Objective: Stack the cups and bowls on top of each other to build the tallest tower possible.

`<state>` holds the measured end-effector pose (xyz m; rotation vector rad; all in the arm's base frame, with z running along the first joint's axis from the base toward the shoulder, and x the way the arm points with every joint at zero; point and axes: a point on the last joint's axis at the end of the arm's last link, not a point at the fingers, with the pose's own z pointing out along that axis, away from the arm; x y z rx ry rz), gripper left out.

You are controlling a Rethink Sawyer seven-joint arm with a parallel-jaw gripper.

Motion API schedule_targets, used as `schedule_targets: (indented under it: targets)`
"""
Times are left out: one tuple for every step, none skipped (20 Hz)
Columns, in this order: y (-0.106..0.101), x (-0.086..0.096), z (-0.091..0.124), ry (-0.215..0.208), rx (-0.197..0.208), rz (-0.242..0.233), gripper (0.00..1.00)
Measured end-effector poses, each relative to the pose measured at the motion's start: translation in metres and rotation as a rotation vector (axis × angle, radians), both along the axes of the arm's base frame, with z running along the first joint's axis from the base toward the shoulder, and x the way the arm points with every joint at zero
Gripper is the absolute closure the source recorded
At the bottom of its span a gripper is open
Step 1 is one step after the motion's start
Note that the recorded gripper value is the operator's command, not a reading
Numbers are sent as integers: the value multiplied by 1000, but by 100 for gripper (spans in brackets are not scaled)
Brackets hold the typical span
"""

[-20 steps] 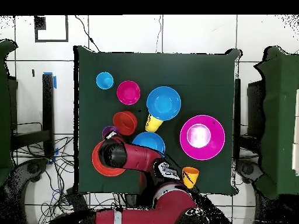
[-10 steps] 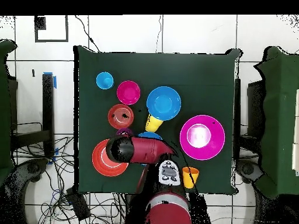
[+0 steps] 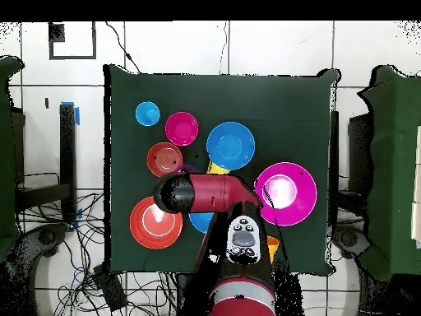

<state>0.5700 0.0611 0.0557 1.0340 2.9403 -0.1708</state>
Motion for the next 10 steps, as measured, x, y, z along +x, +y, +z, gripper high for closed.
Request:
schedule_targets:
  targets:
    - [-5,7,2,-11,11,-14,100]
    - [-7,10,2,-14,21,-25,100]
    - [-9,12,2,-15,28,-33,100]
    - [-11,14,1,-16,40,-47,100]
    - [-12,17,1,-18,56,-65,100]
    - [-13,21,1,-20,78,-92,100]
    - [-12,23,2,-20,85,-99,100]
    - [-10,25,3,-22,95,-111,100]
    - [-8,27,4,-23,105,-122,100]
    - [-6,28,4,-24,110,-127,100]
